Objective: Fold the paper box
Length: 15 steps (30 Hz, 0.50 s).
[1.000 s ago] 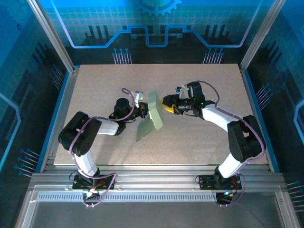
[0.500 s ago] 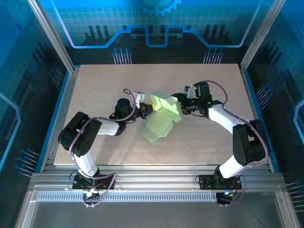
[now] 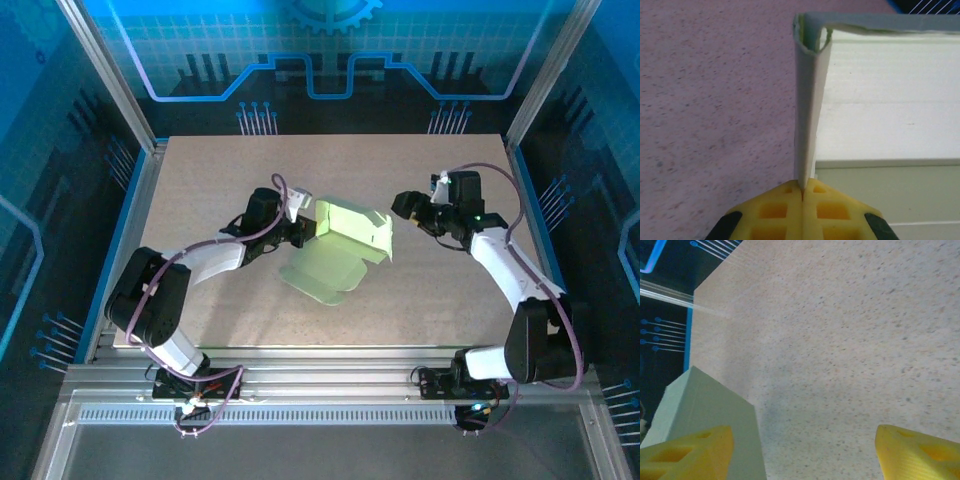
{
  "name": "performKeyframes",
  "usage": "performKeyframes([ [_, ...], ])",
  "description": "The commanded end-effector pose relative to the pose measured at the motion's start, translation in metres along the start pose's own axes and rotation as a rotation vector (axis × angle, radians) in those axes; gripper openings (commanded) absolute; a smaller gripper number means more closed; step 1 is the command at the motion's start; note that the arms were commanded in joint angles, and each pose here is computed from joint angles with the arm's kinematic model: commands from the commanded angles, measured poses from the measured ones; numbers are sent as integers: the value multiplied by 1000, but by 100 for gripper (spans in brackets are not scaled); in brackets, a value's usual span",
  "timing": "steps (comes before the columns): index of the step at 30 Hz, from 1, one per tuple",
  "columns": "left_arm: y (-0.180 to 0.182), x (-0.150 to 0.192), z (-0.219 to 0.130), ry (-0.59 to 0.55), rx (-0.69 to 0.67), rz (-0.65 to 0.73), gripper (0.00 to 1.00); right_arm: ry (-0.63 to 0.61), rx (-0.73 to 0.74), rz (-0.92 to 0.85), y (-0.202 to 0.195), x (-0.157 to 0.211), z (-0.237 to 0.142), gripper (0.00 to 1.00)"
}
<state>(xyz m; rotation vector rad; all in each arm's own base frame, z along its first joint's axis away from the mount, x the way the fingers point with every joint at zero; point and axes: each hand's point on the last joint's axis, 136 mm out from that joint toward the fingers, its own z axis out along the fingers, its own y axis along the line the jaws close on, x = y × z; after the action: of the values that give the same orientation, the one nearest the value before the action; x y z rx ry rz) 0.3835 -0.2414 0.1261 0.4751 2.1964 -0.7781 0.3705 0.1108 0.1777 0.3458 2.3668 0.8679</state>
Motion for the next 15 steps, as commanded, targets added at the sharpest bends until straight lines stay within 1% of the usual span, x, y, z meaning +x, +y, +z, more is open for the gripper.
performKeyframes([
  [1,9,19,-17,196,-84,61,0,-16,71,-66,-10,-1,-14,76],
  [4,7,28,-26,332,-88,90,0,-28,95,-87,-13,-2,-20,77],
  [9,7,43,-44,548,-116,86,0,-8,96,-79,-20,5,-21,77],
  [12,17,50,-52,636,-187,95,0,11,85,-66,-24,12,-16,77],
  [15,27,58,-57,700,-256,114,0,39,70,-45,-29,19,-9,77],
])
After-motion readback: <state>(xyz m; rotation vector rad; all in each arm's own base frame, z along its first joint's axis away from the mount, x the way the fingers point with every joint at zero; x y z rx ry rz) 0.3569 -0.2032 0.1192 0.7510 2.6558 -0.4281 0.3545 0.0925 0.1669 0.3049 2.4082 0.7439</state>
